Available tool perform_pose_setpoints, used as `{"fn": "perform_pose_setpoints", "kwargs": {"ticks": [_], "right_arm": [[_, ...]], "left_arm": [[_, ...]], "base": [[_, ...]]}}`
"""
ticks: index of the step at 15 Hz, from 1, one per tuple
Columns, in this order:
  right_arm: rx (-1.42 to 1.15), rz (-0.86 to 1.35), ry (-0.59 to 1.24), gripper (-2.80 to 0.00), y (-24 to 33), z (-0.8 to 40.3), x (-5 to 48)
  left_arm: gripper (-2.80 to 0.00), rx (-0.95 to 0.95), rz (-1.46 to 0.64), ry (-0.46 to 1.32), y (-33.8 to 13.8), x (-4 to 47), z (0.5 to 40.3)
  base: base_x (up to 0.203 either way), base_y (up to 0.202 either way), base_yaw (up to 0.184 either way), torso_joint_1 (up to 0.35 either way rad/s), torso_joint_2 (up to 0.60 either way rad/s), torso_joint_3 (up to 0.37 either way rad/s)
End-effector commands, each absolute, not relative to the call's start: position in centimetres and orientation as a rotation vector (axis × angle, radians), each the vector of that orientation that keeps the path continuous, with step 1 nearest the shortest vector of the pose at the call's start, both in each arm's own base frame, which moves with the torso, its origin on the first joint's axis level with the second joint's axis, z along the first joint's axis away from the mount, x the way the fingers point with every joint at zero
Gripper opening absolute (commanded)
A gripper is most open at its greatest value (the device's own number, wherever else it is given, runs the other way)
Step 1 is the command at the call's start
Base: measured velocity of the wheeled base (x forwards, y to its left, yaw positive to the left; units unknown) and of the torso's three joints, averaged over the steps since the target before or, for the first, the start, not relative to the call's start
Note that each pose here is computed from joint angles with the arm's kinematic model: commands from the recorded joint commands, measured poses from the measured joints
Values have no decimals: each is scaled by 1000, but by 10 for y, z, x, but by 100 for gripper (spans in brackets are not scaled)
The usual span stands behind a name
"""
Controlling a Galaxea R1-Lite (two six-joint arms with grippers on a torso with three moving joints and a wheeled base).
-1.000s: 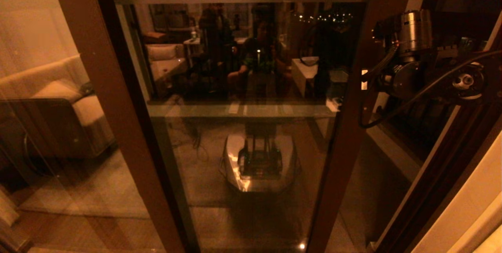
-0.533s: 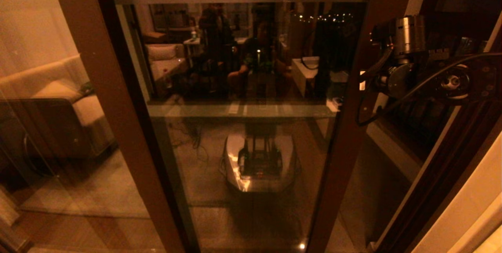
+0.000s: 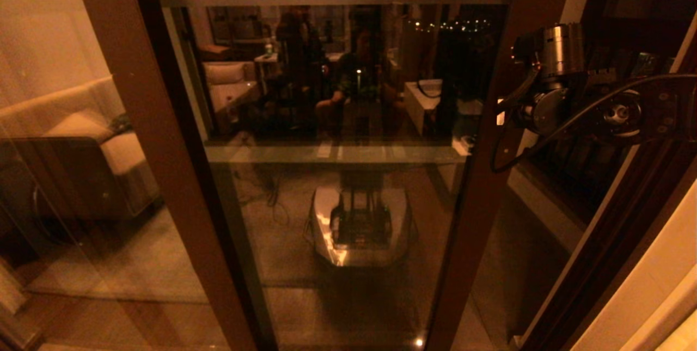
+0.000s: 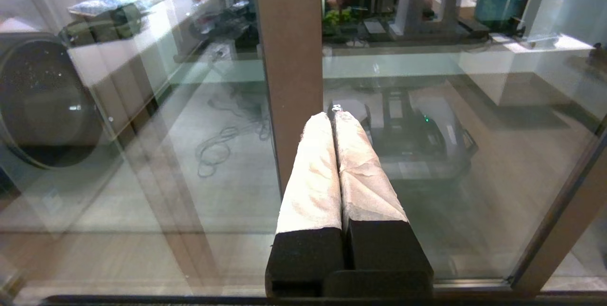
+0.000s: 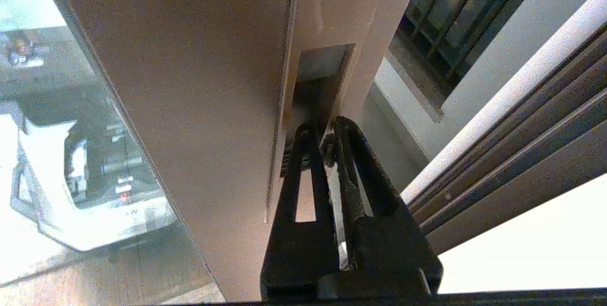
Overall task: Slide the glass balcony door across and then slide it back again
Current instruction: Close the slid door
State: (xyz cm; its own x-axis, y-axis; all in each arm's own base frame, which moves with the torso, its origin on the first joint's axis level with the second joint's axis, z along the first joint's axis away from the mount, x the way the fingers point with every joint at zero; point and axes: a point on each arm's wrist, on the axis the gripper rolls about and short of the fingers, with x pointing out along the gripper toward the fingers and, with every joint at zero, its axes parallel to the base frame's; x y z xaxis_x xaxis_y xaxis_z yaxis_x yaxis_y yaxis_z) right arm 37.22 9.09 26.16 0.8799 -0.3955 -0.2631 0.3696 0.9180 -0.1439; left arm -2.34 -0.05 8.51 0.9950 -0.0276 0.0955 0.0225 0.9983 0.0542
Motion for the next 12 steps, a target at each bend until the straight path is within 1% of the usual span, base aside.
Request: {"fn": "perform_pose_setpoints", "kwargs": {"ticks": [1,12], "right_arm": [[-91,-406,294,-280,90,260,374],[-90,-427,296,-280,82,260,377]], "left_arm": [[-280,53,-26,-61,0,-20,75],[-280,53,-26,-61,0,-20,75]], "base": [[0,0,0,0,0,0],[0,0,0,0,0,0]]}}
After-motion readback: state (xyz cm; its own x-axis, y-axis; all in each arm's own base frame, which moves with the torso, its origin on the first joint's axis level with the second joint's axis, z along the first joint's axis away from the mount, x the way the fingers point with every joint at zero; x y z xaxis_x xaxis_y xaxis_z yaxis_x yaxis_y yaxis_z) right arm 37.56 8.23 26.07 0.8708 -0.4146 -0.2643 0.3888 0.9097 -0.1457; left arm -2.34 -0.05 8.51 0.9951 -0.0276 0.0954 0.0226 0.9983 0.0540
